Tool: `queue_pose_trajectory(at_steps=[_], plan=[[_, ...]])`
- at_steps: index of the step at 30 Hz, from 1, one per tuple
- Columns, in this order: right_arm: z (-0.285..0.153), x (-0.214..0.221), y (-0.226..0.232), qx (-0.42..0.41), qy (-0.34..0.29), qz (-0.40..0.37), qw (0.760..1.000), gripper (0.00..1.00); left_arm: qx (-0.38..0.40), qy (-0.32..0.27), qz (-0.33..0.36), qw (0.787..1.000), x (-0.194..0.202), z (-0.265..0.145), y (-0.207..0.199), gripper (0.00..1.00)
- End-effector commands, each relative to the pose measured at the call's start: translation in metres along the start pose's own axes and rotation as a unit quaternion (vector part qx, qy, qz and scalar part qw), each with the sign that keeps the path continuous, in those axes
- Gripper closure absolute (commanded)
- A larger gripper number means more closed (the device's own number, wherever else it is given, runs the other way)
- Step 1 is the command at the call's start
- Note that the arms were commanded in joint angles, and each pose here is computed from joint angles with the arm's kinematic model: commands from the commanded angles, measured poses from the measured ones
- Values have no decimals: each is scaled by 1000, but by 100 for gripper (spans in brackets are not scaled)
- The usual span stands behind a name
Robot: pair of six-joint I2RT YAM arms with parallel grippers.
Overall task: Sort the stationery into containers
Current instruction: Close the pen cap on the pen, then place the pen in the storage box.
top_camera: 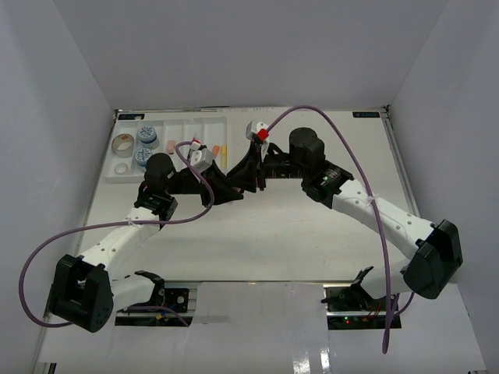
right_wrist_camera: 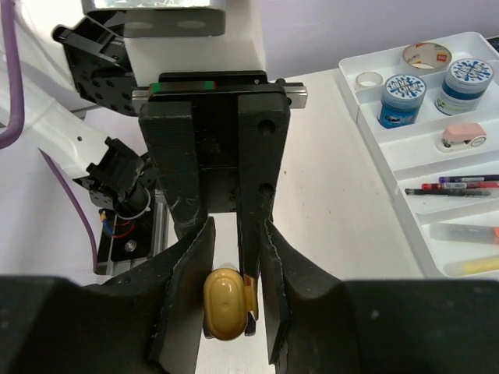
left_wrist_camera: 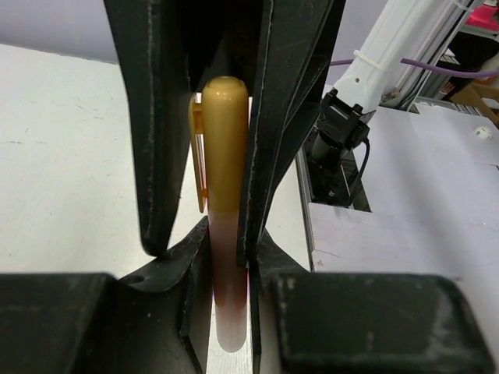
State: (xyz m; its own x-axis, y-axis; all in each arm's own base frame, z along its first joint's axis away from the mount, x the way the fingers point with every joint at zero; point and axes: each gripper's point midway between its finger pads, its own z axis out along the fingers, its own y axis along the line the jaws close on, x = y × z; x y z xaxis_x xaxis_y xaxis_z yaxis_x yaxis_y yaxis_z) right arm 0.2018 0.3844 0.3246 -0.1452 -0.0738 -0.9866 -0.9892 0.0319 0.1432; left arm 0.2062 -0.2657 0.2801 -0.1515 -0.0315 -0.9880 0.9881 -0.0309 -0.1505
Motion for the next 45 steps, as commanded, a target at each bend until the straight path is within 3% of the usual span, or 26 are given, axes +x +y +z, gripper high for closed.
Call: queue_pose_trajectory(at_steps=[1, 13, 18, 25, 30, 34, 37, 43, 45], plan=[[3, 15, -4, 7, 36, 34, 999, 63, -7, -30, 86, 996, -35, 0, -4, 100], [2, -22, -4, 11, 3, 8, 1000, 42, -25, -23, 65, 997, -29, 1, 8, 100], [-5, -39, -3, 27, -16, -9, 999, 27, -28, -21, 60, 998, -26, 2, 11, 100], [-30, -65, -22, 119, -52, -29, 991, 5, -32, -19, 56, 998, -24, 2, 14, 100], [-54, -80, -26, 171, -76, -41, 982, 2, -37, -18, 54, 998, -22, 2, 17, 100], [-80, -89, -34, 239, -98, -51, 965, 4, -40, -17, 49, 998, -21, 2, 19, 100], [-109, -84, -51, 323, -103, -58, 939, 7, -49, -17, 48, 998, -21, 2, 22, 100], [-179, -38, -89, 516, -77, -41, 852, 10, -92, -10, 14, 996, -11, 1, 40, 100], [-189, -25, -89, 532, -69, -37, 843, 10, -131, -11, 3, 991, -12, -1, 56, 100]])
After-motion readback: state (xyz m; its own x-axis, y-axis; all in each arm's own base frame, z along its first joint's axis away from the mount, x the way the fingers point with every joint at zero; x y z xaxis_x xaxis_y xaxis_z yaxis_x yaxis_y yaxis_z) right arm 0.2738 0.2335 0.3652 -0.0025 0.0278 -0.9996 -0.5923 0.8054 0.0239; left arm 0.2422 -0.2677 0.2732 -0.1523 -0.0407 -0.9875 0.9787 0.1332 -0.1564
